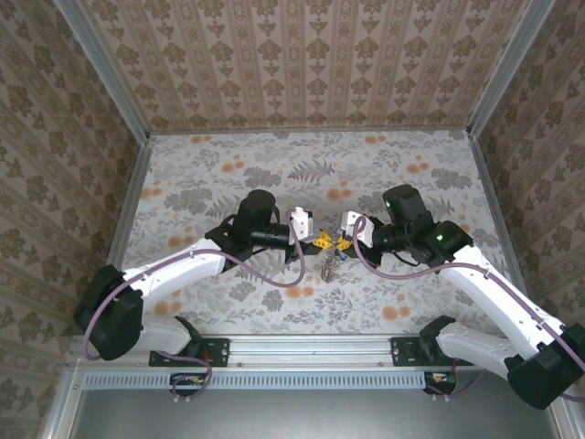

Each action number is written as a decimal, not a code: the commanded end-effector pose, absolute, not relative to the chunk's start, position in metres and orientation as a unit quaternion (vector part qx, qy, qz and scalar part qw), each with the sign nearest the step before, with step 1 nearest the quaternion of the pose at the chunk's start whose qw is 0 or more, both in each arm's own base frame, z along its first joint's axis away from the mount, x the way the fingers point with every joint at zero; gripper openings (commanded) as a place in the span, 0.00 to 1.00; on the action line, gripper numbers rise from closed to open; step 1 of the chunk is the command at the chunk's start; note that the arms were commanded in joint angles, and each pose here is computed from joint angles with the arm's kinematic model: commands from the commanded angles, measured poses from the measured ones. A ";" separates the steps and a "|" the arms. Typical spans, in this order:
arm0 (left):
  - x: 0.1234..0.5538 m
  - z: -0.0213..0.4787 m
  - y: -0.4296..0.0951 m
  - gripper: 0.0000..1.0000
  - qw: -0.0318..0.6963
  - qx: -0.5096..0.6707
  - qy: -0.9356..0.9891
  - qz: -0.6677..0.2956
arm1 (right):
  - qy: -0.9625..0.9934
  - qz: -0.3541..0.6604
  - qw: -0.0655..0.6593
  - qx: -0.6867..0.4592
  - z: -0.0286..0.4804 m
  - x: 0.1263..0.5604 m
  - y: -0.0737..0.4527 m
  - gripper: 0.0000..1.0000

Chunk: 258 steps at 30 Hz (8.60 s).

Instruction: Put the keys on the keyring

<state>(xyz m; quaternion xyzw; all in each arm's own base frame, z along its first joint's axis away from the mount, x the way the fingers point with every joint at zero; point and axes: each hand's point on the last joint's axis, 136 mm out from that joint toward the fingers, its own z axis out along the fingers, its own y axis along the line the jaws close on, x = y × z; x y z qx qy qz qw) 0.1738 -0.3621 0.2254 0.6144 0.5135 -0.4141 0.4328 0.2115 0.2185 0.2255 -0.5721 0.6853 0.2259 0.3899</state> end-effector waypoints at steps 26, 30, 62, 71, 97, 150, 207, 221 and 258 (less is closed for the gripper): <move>0.163 0.236 -0.366 0.33 0.376 0.643 0.508 -0.432 | 0.677 0.260 0.389 -0.568 0.232 0.203 0.227 0.00; 0.170 0.237 -0.369 0.31 0.386 0.639 0.515 -0.421 | 0.674 0.267 0.390 -0.567 0.234 0.202 0.230 0.00; 0.148 0.272 -0.367 0.00 0.421 0.633 0.423 -0.493 | 0.679 0.281 0.411 -0.539 0.225 0.212 0.235 0.15; 0.149 0.264 -0.364 0.00 0.422 0.628 0.443 -0.480 | 0.677 0.272 0.409 -0.548 0.222 0.215 0.234 0.00; 0.154 0.233 -0.368 0.17 0.374 0.664 0.498 -0.415 | 0.673 0.260 0.384 -0.576 0.223 0.203 0.240 0.00; 0.148 0.277 -0.344 0.00 0.436 0.620 0.434 -0.488 | 0.648 0.291 0.489 -0.507 0.219 0.206 0.235 0.38; 0.146 0.239 -0.335 0.00 0.412 0.658 0.475 -0.414 | 0.660 0.295 0.434 -0.538 0.230 0.197 0.244 0.05; 0.155 0.233 -0.340 0.00 0.414 0.657 0.497 -0.388 | 0.651 0.320 0.425 -0.541 0.246 0.194 0.251 0.22; 0.176 0.261 -0.337 0.00 0.493 0.617 0.501 -0.354 | 0.835 0.406 0.356 -0.106 0.220 0.243 0.226 0.36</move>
